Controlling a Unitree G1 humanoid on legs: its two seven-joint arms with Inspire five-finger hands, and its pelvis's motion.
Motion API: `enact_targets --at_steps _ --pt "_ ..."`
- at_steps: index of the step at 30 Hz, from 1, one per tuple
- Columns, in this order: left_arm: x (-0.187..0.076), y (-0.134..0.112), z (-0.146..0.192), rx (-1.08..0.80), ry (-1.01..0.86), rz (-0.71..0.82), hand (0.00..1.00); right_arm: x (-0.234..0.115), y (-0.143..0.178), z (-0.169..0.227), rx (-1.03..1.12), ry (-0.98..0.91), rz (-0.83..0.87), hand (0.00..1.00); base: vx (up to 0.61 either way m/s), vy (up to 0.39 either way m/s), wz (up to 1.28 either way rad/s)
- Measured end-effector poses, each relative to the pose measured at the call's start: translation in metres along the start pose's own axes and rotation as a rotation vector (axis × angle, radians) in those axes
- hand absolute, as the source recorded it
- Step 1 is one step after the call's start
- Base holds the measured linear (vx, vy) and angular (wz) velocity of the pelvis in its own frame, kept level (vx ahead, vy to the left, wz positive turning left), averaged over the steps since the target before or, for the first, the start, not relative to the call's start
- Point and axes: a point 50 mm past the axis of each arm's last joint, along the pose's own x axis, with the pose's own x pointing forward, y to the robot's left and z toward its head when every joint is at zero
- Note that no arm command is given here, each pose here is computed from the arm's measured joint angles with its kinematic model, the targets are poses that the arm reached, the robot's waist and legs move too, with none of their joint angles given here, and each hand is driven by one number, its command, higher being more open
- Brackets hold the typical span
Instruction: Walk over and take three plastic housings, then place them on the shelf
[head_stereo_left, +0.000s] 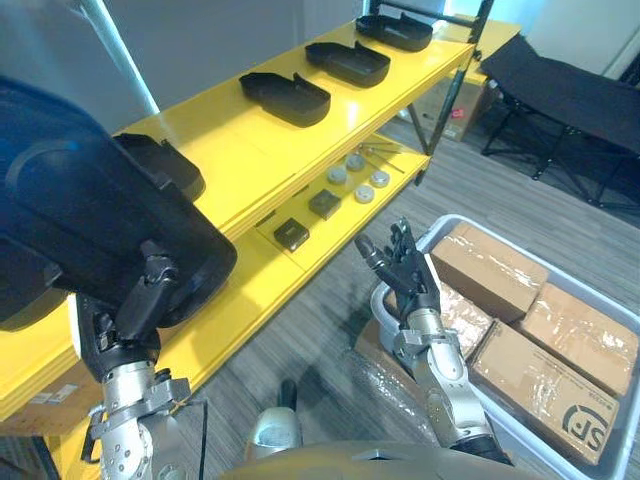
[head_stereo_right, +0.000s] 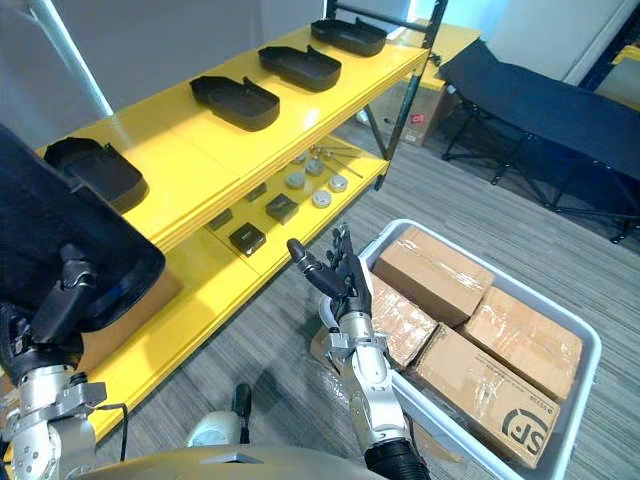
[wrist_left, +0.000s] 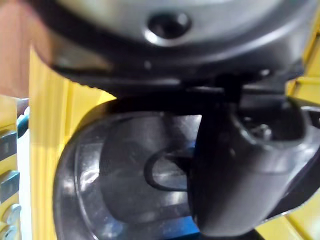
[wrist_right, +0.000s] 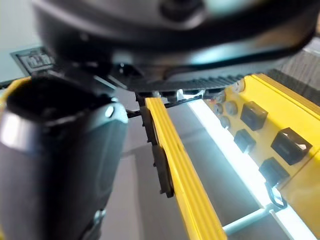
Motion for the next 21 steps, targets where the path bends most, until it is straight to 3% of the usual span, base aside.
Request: enact_targets --at_steps 10,21 --pt "-0.001 -0.003 0.012 0.017 -0.116 -0.057 0.0 0.009 0.011 0.021 -0.035 -0.084 0.149 1.0 -0.06 -0.045 0.2" --pt "0.017 -0.009 0.038 0.18 -0.253 -0.22 0.0 0.016 0.008 0.044 -0.029 -0.227 0.147 1.0 0.05 0.084 0.15"
